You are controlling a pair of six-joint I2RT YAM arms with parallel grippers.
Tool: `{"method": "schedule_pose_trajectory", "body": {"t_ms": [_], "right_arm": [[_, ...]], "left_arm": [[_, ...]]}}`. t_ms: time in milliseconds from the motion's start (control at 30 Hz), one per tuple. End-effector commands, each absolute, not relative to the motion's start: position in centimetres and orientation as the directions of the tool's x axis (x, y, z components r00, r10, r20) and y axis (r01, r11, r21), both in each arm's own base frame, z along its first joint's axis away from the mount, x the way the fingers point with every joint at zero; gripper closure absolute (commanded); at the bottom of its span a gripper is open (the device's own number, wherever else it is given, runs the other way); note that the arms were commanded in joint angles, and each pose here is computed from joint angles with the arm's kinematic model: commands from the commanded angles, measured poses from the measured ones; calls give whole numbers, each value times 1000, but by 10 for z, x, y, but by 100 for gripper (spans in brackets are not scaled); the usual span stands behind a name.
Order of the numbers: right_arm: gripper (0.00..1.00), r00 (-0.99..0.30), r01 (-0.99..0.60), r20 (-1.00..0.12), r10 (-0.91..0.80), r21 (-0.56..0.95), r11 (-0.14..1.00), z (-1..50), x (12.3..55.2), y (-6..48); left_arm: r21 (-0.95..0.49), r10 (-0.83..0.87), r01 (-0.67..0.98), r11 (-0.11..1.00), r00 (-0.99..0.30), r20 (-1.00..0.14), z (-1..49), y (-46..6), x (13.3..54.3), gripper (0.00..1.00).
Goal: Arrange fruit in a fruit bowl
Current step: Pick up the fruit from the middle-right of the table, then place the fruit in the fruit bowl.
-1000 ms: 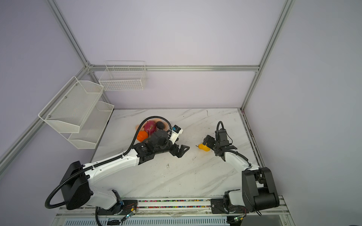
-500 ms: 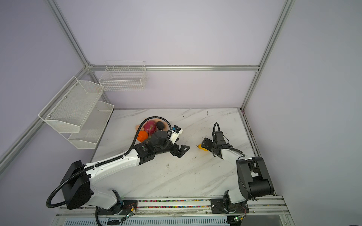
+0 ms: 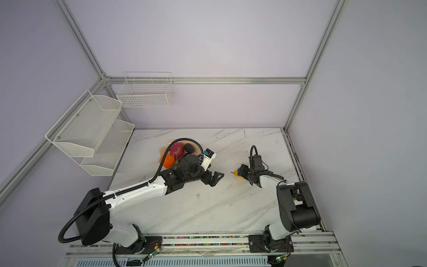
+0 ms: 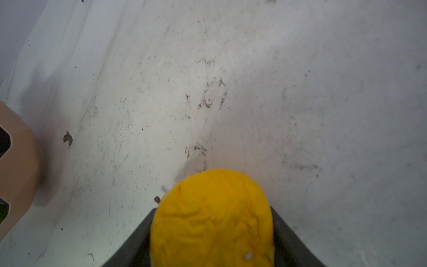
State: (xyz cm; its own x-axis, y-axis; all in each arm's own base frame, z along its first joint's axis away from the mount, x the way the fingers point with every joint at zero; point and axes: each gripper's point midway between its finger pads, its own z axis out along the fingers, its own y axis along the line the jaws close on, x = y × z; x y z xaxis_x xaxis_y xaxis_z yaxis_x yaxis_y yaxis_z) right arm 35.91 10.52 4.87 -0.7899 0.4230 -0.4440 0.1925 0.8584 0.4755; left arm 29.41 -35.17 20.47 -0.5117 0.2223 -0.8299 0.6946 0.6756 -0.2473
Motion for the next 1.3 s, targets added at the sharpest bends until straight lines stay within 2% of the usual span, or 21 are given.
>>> {"method": "schedule_pose_trajectory", "body": {"t_ms": [0, 67, 167, 333, 500, 667, 800, 1000, 1267], "right_arm": [[44, -760, 121, -501, 413, 516, 848, 74, 368, 114], [46, -747, 54, -534, 395, 545, 837, 90, 370, 124], [46, -729, -29, -588, 351, 538, 842, 111, 371, 145], [46, -698, -214, -654, 290, 578, 787, 153, 371, 207], [46, -688, -414, -700, 190, 594, 690, 183, 373, 287], [46, -693, -535, -718, 66, 574, 620, 182, 377, 358], [46, -709, -568, -705, -11, 562, 601, 163, 383, 401], [46, -713, -582, -698, -66, 536, 612, 142, 391, 431], [45, -718, -553, -689, -98, 479, 681, 117, 399, 437]], "left_arm": [[-248, 195, 677, 693, -507, -840, 208, -349, 296, 0], [-219, 194, 641, 735, -509, -838, 207, -339, 302, 0], [-124, 181, 496, 859, -521, -834, 208, -303, 319, 0], [-40, 161, 347, 937, -532, -831, 218, -243, 328, 0], [-102, -11, 127, 987, -577, -816, 219, -169, 327, 0], [-141, -85, 56, 988, -565, -821, 220, -129, 312, 0], [-149, -117, 12, 989, -553, -825, 226, -106, 301, 0], [-152, -135, -15, 988, -547, -826, 226, -91, 289, 0], [-166, -148, -16, 986, -549, -823, 222, -89, 285, 0]]}}
